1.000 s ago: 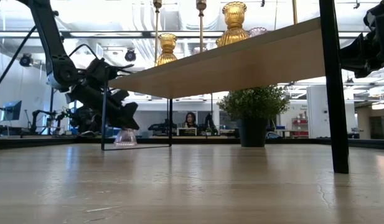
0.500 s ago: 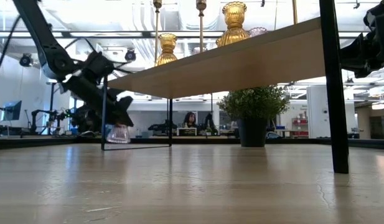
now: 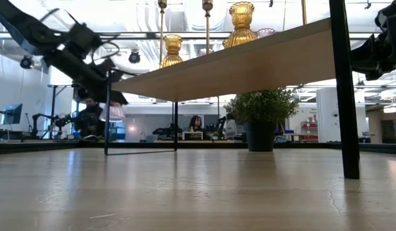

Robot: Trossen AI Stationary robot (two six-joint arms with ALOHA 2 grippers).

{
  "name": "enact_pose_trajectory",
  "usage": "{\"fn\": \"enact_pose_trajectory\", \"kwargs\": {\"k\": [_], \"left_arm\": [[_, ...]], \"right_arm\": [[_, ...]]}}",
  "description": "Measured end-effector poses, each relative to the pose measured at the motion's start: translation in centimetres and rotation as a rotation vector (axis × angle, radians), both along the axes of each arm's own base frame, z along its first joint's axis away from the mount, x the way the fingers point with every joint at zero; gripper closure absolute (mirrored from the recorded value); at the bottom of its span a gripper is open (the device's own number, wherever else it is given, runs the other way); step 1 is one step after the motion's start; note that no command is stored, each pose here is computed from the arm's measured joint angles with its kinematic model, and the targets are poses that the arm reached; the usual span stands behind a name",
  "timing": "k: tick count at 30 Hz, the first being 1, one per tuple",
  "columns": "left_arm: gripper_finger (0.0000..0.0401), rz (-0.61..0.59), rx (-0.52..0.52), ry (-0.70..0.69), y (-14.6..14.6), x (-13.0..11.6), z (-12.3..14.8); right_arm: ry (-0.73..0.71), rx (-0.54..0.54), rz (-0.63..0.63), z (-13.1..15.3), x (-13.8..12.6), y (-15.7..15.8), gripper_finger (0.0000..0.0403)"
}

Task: Pick & Place candle stick holders
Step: Put the light pink glass candle holder on the shelf

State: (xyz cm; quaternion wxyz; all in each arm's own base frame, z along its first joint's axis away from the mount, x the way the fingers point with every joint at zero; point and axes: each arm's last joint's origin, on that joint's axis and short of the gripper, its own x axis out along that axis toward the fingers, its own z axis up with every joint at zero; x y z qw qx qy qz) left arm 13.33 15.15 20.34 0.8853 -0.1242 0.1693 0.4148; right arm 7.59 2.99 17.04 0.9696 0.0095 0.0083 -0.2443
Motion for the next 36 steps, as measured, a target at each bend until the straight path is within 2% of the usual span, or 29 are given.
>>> {"fn": "enact_pose_trajectory", "kwargs": {"k": [17,24,31,36], "left_arm": [[0.0275,-0.036,0.065,-0.168,-4.8,-4.0,4.6],[0.0275,-0.073,0.103,-0.167,-6.7,-5.4,8.7],[0.0275,-0.259,0.126,-0.247,-9.0,-6.3,13.4],[0.0275,-0.415,0.093,-0.315,-10.2,-6.3,14.8]], "right_arm": [[-0.001,0.002,0.000,0.0,0.0,0.0,0.0394],[0.000,-0.001,0.000,0.0,0.0,0.0,0.0394],[0.000,0.001,0.000,0.0,0.0,0.0,0.0394],[0.000,0.000,0.000,0.0,0.0,0.0,0.0394]]}}
